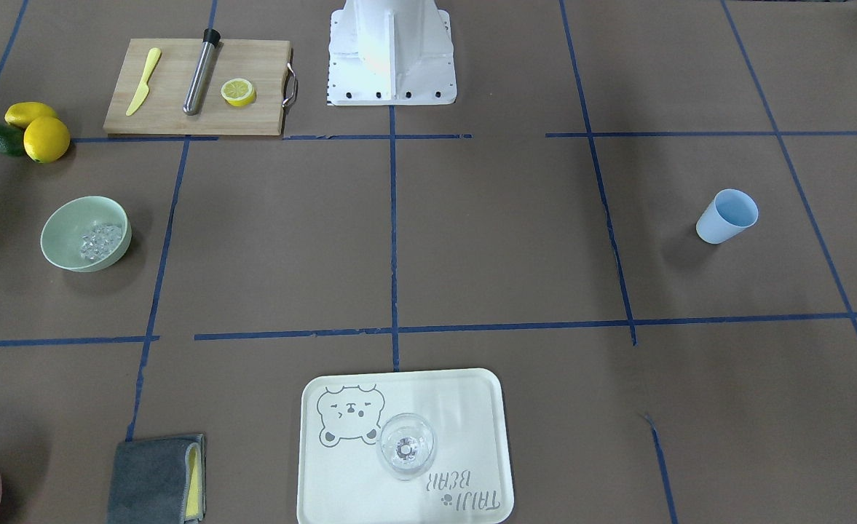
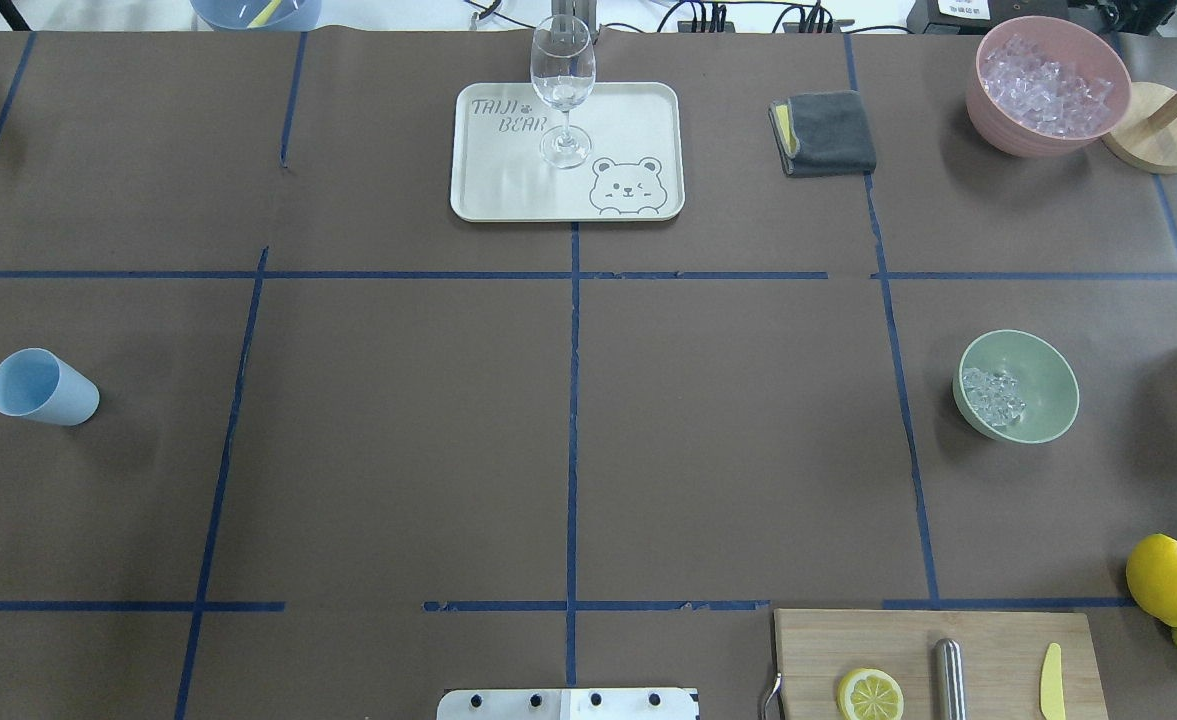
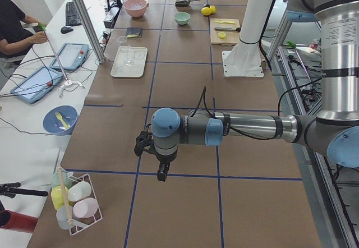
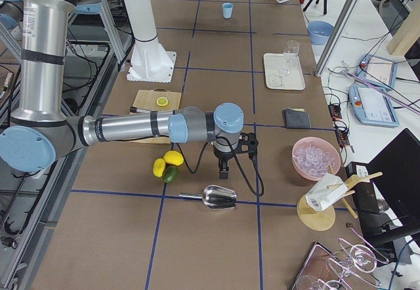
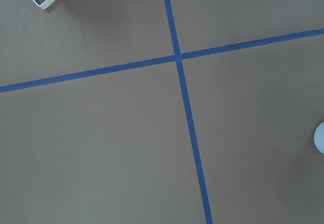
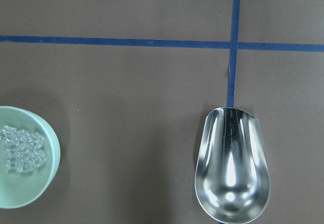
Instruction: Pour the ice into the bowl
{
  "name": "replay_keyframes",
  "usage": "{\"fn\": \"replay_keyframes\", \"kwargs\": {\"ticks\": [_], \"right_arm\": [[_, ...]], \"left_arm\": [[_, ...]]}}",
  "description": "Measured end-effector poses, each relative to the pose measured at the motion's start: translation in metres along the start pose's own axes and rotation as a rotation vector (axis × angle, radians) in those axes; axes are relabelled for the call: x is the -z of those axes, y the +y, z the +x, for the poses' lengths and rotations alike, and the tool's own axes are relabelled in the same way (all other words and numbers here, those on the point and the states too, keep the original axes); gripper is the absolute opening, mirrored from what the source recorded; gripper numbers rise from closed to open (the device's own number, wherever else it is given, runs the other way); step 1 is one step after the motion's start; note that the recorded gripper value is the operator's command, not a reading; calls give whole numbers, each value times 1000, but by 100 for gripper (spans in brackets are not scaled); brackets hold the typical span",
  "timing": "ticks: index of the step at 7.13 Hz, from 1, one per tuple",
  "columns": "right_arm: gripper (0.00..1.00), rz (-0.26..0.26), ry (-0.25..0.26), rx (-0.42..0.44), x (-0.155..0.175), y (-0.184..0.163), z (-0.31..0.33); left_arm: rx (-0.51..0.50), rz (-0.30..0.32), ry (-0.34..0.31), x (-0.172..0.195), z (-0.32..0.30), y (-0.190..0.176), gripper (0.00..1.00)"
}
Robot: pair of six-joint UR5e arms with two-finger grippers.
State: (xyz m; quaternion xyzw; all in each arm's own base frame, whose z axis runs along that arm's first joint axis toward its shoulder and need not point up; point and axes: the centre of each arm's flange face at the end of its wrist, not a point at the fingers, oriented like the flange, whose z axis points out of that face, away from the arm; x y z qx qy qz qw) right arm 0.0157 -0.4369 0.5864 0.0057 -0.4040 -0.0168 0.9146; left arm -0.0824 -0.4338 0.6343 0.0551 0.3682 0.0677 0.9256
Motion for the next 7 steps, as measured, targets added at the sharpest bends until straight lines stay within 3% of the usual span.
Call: {"fn": "replay_keyframes", "kwargs": {"ticks": [3,7], "right_arm": [[100,-1,0,-1,0,1,0],[100,-1,1,-1,0,1,1]], "left_arm": [[62,-71,6,-9,-6,14,100],[67,-74,12,-9,-6,15,100]]}}
